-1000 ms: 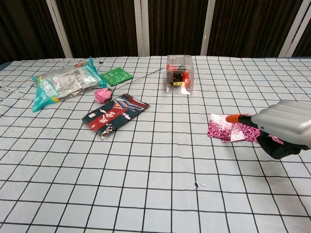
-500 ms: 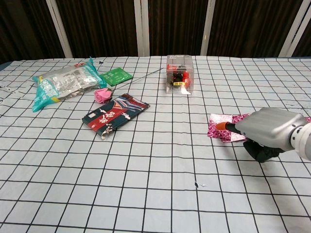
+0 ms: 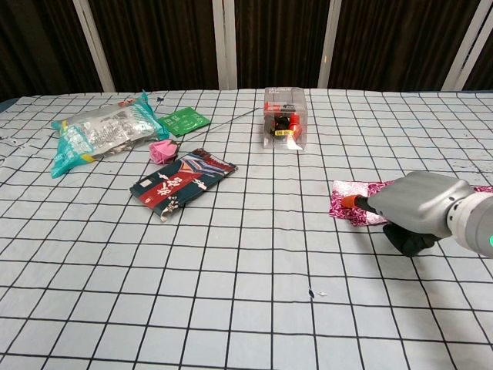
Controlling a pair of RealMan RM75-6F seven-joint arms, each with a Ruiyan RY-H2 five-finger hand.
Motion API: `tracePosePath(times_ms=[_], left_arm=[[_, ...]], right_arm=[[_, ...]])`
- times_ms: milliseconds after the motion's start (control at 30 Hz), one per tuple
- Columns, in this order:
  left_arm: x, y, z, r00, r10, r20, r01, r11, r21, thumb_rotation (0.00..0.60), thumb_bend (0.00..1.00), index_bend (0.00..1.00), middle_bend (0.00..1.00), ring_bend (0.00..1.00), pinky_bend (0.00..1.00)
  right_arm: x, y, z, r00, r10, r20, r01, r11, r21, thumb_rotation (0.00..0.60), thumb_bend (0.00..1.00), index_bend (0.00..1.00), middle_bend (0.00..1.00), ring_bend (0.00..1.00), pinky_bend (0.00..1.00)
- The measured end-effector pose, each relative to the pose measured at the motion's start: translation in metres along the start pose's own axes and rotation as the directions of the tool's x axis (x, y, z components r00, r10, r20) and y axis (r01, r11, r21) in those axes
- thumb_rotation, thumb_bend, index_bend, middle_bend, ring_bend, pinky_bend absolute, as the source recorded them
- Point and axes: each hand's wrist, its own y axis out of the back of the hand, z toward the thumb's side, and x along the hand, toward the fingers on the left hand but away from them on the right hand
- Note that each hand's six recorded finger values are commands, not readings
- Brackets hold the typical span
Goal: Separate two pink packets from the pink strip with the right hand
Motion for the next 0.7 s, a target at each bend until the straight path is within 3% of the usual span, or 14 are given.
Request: tracePosePath(times_ms=[700], left_arm=[[0.000,0.002,-0.001,1.000,0.003,0.003,-0.003,1.000,-0.009,0.600,0.35,0.16,0.00,0.00,0.09]], right_arm=[[-0.004,0.001,0.046,0.997,0.020,-0.072,-0.017,0.999,0.033,0.600,0.78,0.04,0.82,0.86,0.64]])
